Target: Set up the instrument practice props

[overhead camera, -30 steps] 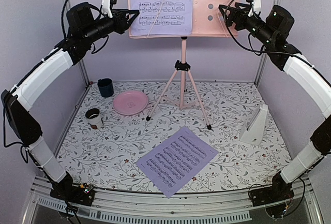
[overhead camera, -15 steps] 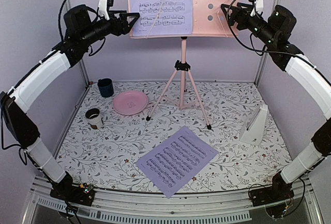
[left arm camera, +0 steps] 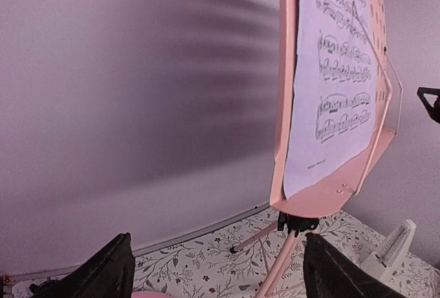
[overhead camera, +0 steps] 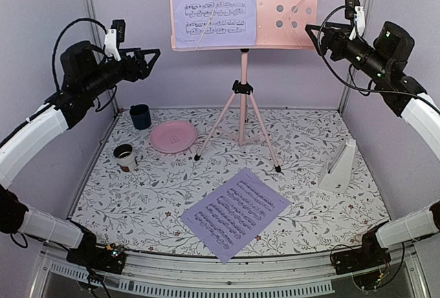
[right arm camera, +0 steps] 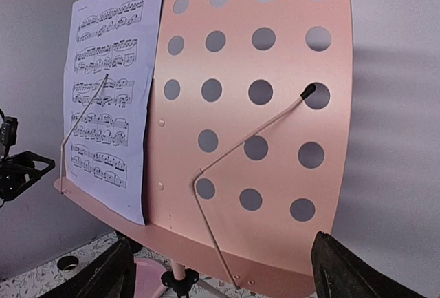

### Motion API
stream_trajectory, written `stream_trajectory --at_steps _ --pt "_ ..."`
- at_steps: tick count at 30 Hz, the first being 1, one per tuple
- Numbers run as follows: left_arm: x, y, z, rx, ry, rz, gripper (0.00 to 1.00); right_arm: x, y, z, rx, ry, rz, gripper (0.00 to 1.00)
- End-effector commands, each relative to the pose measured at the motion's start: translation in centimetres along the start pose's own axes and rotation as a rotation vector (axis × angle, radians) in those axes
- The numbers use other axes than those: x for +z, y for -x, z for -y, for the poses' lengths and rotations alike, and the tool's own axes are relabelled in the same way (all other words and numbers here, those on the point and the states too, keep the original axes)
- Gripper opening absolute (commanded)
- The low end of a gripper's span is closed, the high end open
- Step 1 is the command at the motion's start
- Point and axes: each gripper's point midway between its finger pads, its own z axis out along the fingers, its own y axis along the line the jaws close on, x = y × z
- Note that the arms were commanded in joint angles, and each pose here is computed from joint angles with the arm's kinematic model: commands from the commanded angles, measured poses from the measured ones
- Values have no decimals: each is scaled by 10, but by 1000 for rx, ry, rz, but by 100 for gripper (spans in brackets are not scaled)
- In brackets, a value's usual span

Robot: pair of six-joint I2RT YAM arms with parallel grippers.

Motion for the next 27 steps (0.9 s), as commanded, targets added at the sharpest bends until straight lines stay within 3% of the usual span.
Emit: stream_trajectory --at_steps 1,7,13,20,27 --pt "-12 -59 -8 -62 14 -124 84 -26 -32 -3 76 -9 -100 89" --pt "-28 -156 14 -164 -129 -317 81 -54 -115 -13 205 11 -275 86" --pt "-32 -243 61 -254 -308 -512 78 -66 -219 -47 399 167 -516 74" --pt "-10 -303 121 -311 -494 -620 72 -76 -310 -83 481 259 -737 69" --pt "18 -365 167 -386 -592 -727 64 -93 -356 -94 532 251 -833 63"
